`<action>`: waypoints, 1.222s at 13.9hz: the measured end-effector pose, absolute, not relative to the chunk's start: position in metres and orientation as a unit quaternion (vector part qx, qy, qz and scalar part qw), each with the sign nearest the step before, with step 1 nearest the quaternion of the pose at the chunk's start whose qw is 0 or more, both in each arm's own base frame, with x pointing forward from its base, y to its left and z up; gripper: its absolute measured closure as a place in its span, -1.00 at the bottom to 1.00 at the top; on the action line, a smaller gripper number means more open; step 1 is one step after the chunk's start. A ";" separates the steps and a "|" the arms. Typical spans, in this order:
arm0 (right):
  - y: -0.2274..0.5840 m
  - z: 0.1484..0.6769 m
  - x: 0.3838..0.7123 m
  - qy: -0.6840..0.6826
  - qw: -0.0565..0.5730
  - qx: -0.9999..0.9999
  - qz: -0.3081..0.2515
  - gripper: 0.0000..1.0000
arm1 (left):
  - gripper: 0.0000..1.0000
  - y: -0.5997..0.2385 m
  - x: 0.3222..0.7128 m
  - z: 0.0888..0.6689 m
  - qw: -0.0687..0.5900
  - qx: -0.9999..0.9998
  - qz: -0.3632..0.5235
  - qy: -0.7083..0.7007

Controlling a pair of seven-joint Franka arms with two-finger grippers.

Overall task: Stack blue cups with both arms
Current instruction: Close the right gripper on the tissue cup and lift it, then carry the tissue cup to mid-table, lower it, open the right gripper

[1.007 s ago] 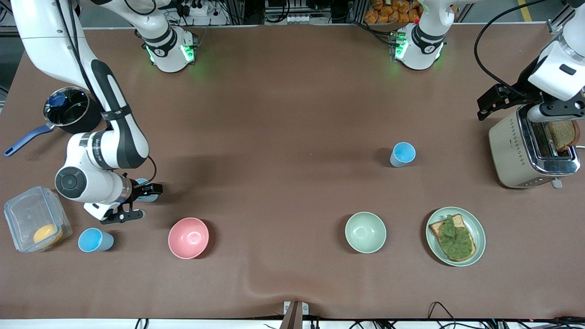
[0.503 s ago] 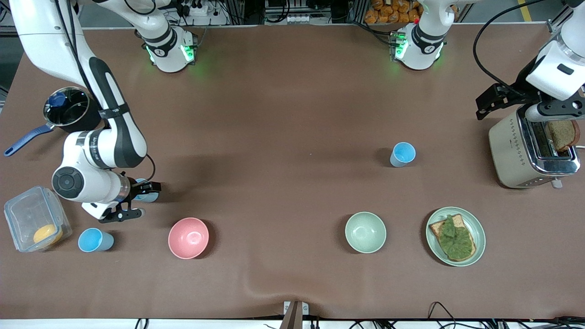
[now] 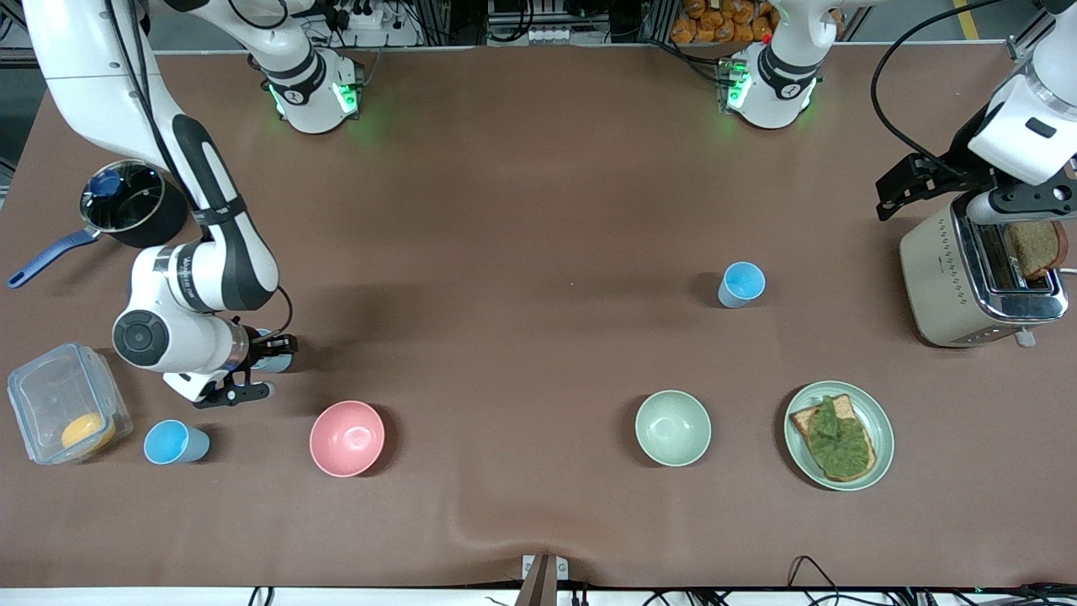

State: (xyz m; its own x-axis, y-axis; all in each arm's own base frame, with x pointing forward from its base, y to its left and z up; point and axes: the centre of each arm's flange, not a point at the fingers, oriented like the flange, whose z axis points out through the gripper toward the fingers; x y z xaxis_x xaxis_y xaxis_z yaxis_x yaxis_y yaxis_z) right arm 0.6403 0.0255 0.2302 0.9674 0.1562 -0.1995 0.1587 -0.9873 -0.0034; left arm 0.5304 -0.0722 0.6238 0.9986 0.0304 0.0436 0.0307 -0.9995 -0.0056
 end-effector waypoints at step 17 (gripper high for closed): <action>0.257 0.383 0.644 0.069 -0.005 0.996 -0.065 0.94 | -1.00 -0.068 0.531 0.624 0.003 -1.000 -0.021 -0.019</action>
